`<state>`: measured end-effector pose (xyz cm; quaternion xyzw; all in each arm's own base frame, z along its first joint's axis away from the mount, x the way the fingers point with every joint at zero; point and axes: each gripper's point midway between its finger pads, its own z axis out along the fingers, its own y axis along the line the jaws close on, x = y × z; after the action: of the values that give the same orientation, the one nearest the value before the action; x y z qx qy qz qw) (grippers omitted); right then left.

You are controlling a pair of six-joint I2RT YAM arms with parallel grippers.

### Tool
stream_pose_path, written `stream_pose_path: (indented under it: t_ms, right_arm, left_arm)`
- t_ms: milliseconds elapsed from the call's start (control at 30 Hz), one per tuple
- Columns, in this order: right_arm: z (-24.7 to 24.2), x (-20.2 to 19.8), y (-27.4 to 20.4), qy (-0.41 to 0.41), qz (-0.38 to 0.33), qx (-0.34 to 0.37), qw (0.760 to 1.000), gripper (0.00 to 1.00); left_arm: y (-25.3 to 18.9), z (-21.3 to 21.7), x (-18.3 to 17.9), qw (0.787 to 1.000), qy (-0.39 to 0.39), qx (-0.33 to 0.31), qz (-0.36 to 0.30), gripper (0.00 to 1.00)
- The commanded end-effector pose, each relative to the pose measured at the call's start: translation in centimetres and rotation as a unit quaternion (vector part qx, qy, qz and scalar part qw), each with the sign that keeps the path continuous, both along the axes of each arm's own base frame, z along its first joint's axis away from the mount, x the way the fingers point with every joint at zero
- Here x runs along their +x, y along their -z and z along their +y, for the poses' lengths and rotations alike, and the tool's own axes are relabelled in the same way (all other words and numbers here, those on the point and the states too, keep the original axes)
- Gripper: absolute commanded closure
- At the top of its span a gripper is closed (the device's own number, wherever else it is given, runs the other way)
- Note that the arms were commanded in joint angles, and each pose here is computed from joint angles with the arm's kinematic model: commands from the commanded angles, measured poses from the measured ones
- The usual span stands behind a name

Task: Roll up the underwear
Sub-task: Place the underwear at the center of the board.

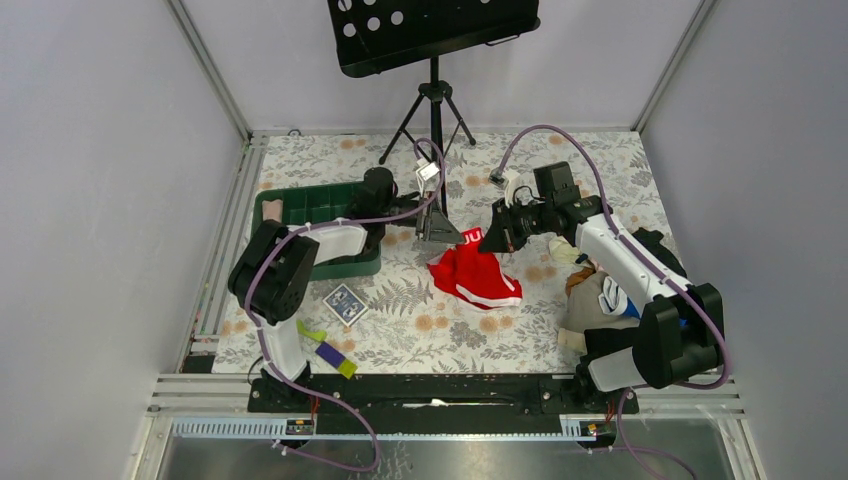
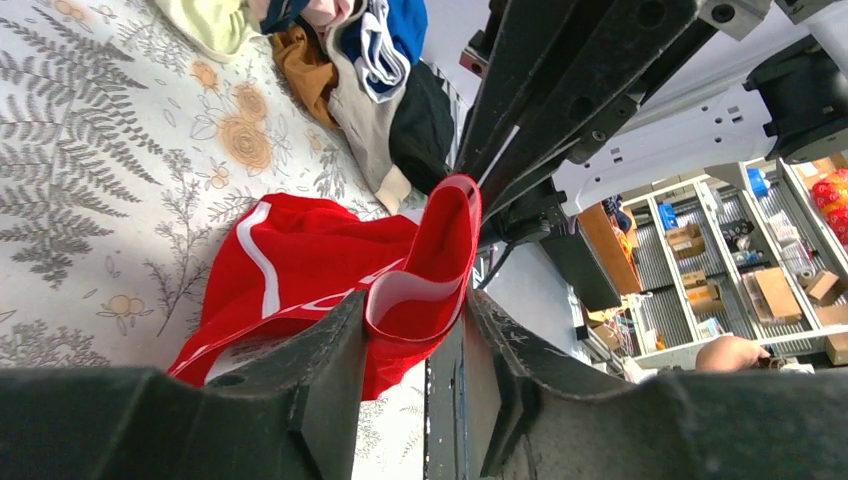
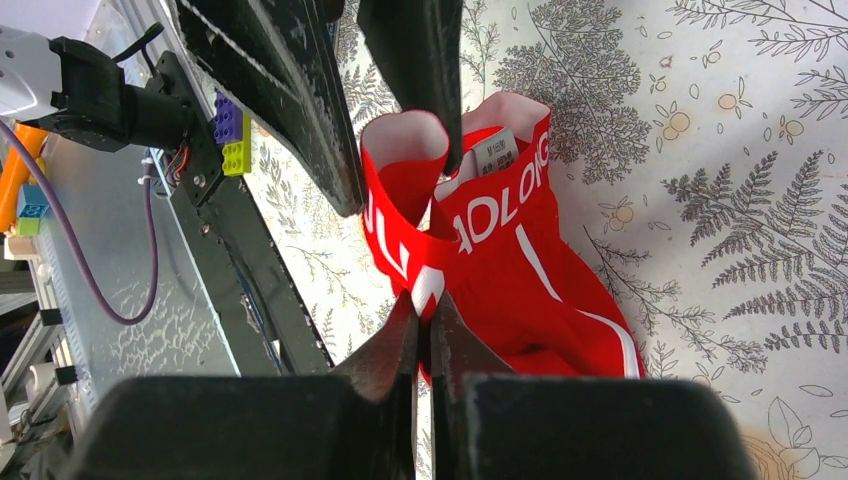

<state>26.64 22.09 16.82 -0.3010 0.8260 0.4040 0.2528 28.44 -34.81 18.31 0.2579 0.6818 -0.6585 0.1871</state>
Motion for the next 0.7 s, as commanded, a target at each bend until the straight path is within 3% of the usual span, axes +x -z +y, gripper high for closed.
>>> stream_pose_path:
  t_ms: [0, 100, 167, 267, 333, 500, 667]
  right_arm:
    - [0.0, -0.1, -1.0, -0.004, -0.019, 0.007, 1.000, 0.97]
    - [0.0, -0.1, -0.8, -0.003, -0.018, 0.007, 1.000, 0.97]
    - [0.0, 0.0, -0.8, -0.002, -0.019, 0.005, 1.000, 0.91]
    - [-0.8, 0.5, -1.0, 0.011, -0.025, -0.003, 1.000, 0.57]
    - [-1.9, 1.2, -1.4, 0.029, -0.032, -0.006, 0.999, 0.41]
    - [-6.2, 3.2, -3.2, 0.092, -0.047, -0.013, 0.995, 0.30]
    - [-12.7, 4.8, -4.7, 0.193, -0.065, -0.043, 0.978, 0.26]
  left_arm:
    - [-2.5, -0.6, -0.9, 0.998, 0.035, -0.027, -0.047, 0.61]
    - [-2.3, -0.7, -1.0, 0.998, 0.035, -0.018, -0.053, 0.68]
    - [-2.3, -0.7, -0.9, 0.998, 0.031, -0.009, -0.056, 0.77]
    - [-2.6, -0.8, -0.8, 0.998, 0.019, 0.000, -0.056, 0.84]
    - [-3.0, -1.3, -1.0, 0.998, 0.016, 0.002, -0.057, 0.88]
    - [-2.7, -3.6, -1.0, 0.999, 0.001, 0.014, -0.031, 1.00]
    - [-2.2, -8.8, 1.5, 0.999, -0.039, 0.005, 0.032, 1.00]
